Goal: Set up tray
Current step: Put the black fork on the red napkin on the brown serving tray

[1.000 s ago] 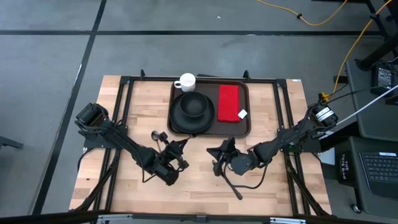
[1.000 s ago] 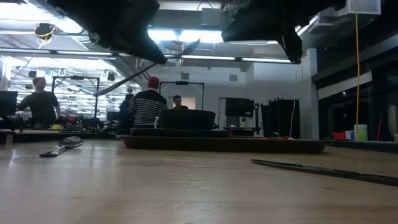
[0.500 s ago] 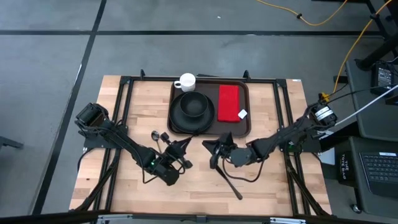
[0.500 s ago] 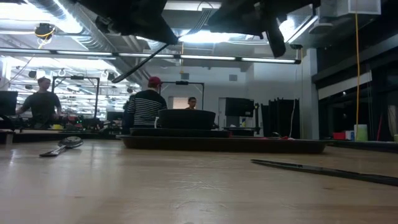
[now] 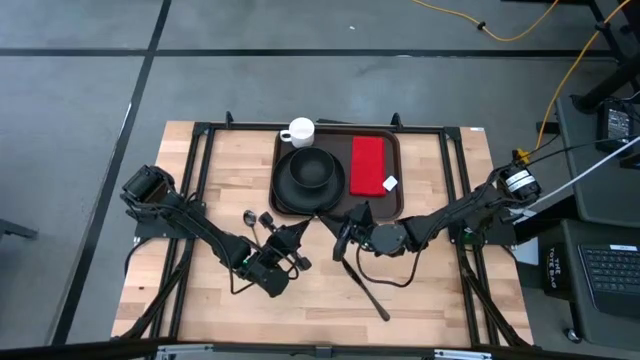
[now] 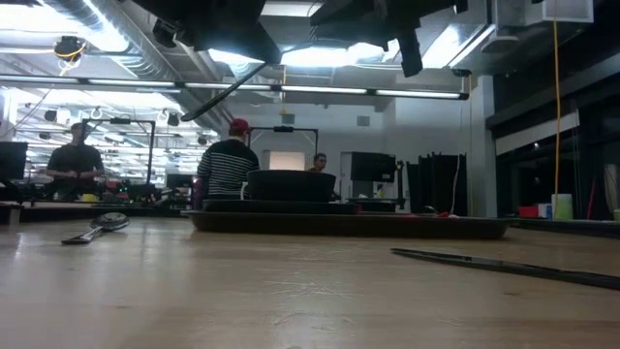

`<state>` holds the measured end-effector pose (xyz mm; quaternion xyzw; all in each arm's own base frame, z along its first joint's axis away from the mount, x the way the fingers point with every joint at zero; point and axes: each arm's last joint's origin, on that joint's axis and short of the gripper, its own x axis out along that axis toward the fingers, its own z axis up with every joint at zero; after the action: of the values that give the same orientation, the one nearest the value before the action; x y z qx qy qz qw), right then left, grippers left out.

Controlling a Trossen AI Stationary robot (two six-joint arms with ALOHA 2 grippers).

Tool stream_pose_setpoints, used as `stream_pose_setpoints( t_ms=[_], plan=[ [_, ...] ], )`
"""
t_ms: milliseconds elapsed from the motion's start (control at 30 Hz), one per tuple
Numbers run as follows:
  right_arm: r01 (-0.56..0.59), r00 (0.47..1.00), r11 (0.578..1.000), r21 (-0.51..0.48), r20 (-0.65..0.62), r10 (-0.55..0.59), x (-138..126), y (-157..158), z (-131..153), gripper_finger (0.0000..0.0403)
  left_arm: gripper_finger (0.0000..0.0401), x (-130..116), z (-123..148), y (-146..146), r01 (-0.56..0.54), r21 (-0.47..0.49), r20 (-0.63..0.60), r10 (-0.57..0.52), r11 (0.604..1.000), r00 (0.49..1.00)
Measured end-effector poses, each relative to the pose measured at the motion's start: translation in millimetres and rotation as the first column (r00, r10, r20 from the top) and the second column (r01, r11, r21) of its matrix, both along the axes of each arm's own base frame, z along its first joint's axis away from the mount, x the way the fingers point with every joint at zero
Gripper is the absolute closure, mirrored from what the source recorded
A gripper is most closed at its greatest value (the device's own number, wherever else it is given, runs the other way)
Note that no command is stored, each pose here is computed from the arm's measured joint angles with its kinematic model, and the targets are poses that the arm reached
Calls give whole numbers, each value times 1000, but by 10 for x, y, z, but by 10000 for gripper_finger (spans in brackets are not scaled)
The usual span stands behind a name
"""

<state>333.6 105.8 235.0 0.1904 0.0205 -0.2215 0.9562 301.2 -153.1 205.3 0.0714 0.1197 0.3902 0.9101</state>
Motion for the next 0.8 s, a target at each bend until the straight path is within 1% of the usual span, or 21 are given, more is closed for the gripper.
stream_pose_setpoints(
  t_ms=[200, 300, 433, 533, 800],
  plan=[
    [2, 1000, 1000, 4, 1, -2, 28, -75, 2, 335, 397, 1, -1, -2, 6, -5, -2, -6, 1000, 1000],
    [-25, 1000, 1000, 13, 4, 25, 42, -98, 5, 335, 396, 0, -2, -3, 7, -4, -4, -7, 1000, 1000],
    [-85, 996, 996, 23, 2, 85, 49, -82, 3, 335, 398, -5, 4, -5, -3, 29, -18, 3, 1000, 1000],
    [-121, 993, 992, 28, 1, 121, 46, -55, 2, 335, 396, -5, 4, -4, -2, 37, -26, 3, 999, 1000],
    [-138, 990, 990, 34, 8, 138, 43, -38, 8, 335, 396, -5, 5, -2, -4, 51, -36, 6, 999, 999]
  ],
)
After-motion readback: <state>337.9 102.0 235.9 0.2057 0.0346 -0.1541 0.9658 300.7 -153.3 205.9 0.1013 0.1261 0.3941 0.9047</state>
